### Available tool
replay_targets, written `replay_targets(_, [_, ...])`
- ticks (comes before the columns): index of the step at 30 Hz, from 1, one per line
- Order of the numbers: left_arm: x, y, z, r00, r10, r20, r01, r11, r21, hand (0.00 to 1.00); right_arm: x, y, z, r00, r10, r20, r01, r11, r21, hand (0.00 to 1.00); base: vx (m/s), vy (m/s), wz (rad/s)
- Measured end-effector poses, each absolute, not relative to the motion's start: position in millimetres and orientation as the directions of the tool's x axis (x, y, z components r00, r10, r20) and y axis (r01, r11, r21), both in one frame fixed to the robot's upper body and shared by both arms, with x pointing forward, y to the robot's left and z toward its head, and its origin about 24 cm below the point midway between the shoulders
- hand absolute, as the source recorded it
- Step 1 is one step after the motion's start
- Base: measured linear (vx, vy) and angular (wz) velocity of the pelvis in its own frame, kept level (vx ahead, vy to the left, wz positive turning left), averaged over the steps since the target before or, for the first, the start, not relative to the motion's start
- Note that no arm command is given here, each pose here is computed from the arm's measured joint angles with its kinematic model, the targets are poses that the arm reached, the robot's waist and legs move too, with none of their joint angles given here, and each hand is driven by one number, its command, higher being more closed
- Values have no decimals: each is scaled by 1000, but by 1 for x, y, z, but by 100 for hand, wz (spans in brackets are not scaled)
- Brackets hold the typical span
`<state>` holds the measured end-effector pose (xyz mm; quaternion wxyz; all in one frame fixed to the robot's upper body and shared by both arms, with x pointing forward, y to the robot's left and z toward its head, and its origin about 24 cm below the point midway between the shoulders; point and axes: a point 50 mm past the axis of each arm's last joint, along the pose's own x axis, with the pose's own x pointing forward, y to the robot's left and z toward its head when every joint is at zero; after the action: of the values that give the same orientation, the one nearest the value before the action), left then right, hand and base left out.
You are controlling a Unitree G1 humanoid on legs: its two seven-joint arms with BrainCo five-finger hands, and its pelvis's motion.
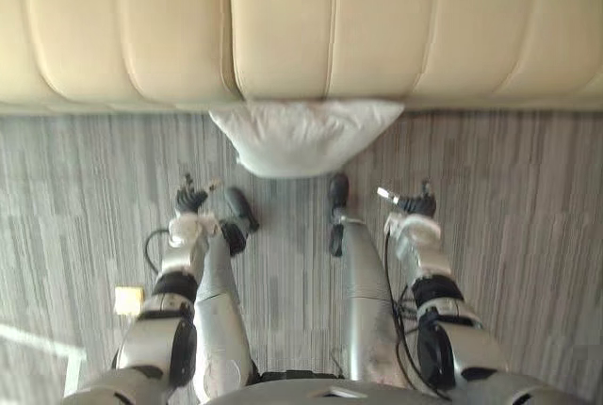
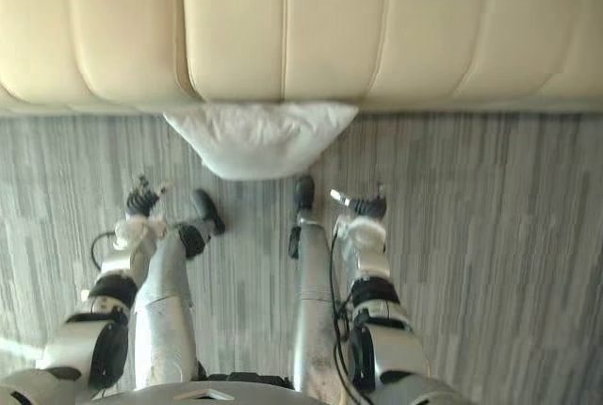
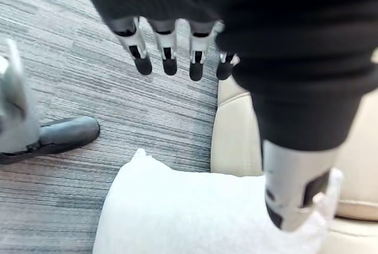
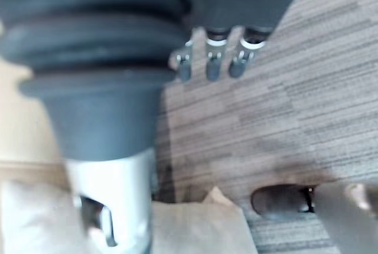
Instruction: Pick up cushions and gather them together orderly.
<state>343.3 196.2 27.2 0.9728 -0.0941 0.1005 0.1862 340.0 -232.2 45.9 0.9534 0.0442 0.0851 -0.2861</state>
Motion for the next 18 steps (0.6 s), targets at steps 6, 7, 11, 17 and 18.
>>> replay_targets(6, [383,183,123,945,324,46,-305,923,-235,0,377,-233,152,810,-582,72,550,797,249,0,-25,-36,8])
replay_targets(7, [389,178,139,949,299,96,-274,938,-213,0,381,-233,171,803,-585,117,544,798,258,0,-55,-58,11])
replay_targets(11, [397,163,186,943,230,241,-197,968,-155,100,391,-217,227,795,-546,265,489,835,254,100,-62,-36,4])
replay_targets(17, [395,151,222,908,196,371,-184,981,-69,100,385,-196,275,737,-509,445,474,858,197,100,-29,-1,2])
replay_targets(18, [394,150,228,898,195,393,-185,981,-64,100,383,-188,288,721,-489,492,466,867,179,100,0,0,0])
